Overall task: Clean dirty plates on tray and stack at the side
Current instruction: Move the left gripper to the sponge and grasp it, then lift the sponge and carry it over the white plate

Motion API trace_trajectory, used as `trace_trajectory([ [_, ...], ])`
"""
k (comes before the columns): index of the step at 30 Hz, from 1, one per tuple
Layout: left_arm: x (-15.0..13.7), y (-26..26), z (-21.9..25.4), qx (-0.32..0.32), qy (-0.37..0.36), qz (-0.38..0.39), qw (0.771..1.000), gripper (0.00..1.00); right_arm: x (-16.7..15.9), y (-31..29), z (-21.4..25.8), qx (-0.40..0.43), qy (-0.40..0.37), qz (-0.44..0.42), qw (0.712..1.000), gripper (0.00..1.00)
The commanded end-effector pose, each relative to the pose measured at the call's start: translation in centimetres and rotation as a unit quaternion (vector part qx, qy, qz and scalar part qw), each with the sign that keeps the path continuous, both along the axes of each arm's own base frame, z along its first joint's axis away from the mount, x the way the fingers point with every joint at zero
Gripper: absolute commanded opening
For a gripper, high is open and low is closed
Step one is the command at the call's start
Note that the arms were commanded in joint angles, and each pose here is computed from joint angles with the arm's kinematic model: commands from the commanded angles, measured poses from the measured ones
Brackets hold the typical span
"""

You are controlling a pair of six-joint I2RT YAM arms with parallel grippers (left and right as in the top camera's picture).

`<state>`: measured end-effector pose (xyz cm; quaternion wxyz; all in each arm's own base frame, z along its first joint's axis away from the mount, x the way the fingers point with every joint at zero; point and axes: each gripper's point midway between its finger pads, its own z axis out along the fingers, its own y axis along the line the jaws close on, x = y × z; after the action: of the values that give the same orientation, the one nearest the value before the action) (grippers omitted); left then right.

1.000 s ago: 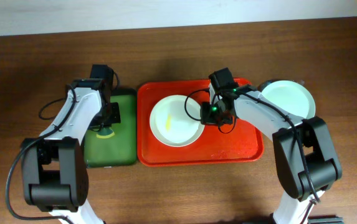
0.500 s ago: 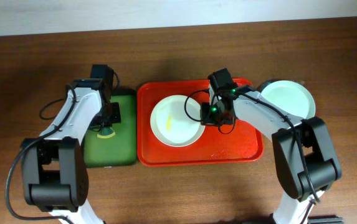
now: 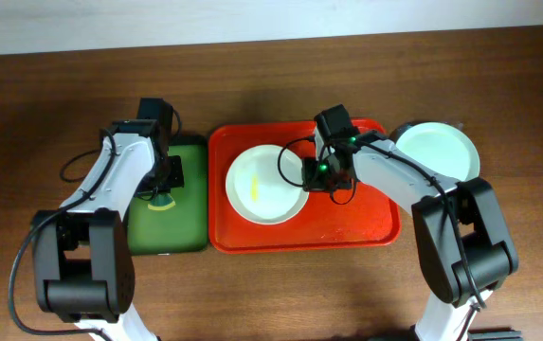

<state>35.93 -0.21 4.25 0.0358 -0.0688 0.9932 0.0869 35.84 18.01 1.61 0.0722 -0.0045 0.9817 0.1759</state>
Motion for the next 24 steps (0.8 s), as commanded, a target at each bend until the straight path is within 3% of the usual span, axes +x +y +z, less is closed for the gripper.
trace_trajectory([
  [1, 0.6, -0.2, 0.1, -0.006, -0.003, -0.010, 1.000, 0.00, -0.5, 0.4, -0.4, -0.002, 0.008, 0.001, 1.000, 0.04],
  [3, 0.9, -1.8, -0.1, -0.048, -0.003, -0.059, 0.997, 0.00, -0.7, 0.8, -0.2, 0.010, 0.013, 0.005, 1.000, 0.04],
  [6, 0.9, -1.6, 0.4, -0.048, 0.001, -0.055, 0.997, 0.00, -0.8, 1.9, 0.2, 0.041, 0.016, 0.013, 0.999, 0.04],
  [12, 2.4, -2.0, 6.5, -0.059, -0.011, -0.055, 0.997, 0.00, -0.8, 1.9, 0.2, 0.041, 0.016, 0.013, 0.999, 0.04],
  [20, -0.4, -2.0, -3.4, -0.061, 0.115, -0.046, 0.990, 0.00, -0.7, 1.7, 0.2, 0.037, 0.014, 0.013, 0.999, 0.04],
  [21, -0.5, -2.0, -3.9, -0.061, 0.123, -0.046, 0.989, 0.04, -0.7, 1.6, 0.1, 0.034, 0.013, 0.013, 0.999, 0.04],
  [22, -0.5, -2.0, -4.0, -0.061, 0.122, -0.046, 0.990, 0.27, -0.7, 1.7, 0.1, 0.034, 0.013, 0.013, 0.999, 0.04],
  [23, -0.3, -2.0, -3.9, -0.061, 0.119, -0.046, 0.990, 0.38, -0.7, 1.7, 0.1, 0.034, 0.013, 0.013, 0.999, 0.04],
  [24, -0.3, -2.0, -3.9, -0.061, 0.120, -0.046, 0.990, 0.02, -0.6, 1.6, 0.1, 0.034, 0.012, 0.013, 0.999, 0.04],
])
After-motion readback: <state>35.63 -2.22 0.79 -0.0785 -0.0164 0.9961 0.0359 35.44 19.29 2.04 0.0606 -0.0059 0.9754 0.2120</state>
